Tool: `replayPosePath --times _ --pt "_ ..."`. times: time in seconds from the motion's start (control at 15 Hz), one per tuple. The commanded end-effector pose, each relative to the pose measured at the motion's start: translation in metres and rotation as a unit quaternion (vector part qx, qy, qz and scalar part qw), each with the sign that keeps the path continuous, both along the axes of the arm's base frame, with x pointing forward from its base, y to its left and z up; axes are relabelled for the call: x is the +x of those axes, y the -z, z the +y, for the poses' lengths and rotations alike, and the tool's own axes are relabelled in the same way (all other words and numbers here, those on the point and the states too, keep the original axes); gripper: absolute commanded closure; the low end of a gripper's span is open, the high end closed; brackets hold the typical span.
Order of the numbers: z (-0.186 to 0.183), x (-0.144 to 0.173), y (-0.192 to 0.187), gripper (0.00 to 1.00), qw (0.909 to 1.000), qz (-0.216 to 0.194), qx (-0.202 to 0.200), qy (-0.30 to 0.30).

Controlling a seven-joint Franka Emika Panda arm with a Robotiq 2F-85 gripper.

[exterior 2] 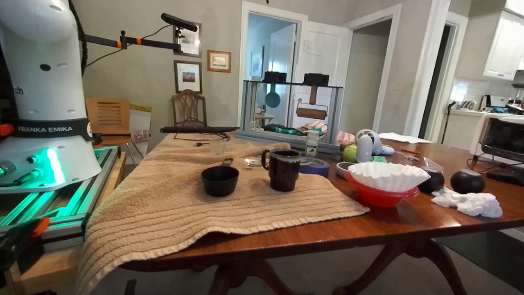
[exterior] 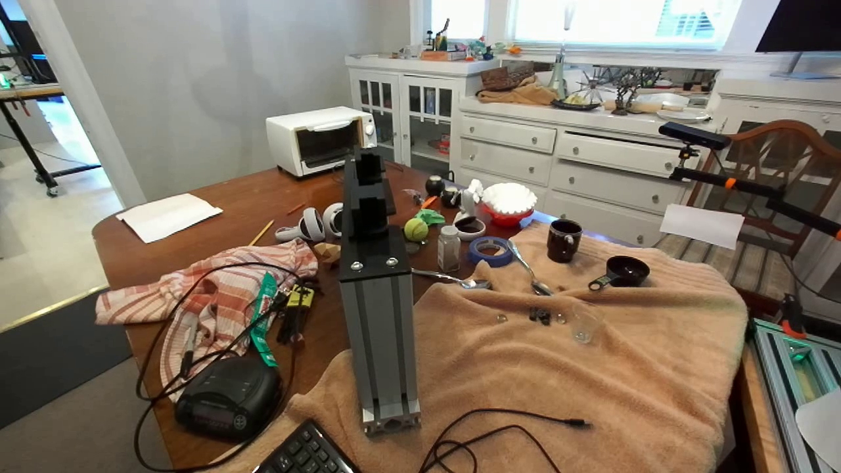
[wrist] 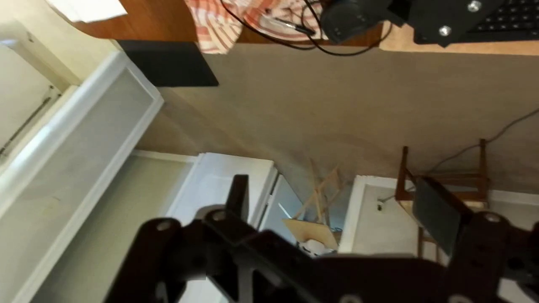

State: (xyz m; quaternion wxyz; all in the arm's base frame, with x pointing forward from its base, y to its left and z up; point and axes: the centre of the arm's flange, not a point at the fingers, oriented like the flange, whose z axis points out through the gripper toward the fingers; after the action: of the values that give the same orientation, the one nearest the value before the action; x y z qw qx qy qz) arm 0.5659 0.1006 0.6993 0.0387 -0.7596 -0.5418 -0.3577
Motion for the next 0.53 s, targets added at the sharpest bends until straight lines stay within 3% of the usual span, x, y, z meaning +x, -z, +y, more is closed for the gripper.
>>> replayPosePath --times 0.0,0.13,0.2,0.4,0.47 --pt "0.01 0.025 -0.005 0.0 0.9948 0.061 0.022 -0.079" --pt "0.008 0.021 -0.004 0.0 0.9878 0.077 0.011 -0.135" --pt "0.015 0.007 0.005 0.0 0.9938 0.065 0.014 -0.089" --pt "0.01 0.009 0.002 0.0 0.9905 0.07 0.009 -0.118" --pt "0.01 0.01 0.0 0.0 0.9899 0.091 0.014 -0.108"
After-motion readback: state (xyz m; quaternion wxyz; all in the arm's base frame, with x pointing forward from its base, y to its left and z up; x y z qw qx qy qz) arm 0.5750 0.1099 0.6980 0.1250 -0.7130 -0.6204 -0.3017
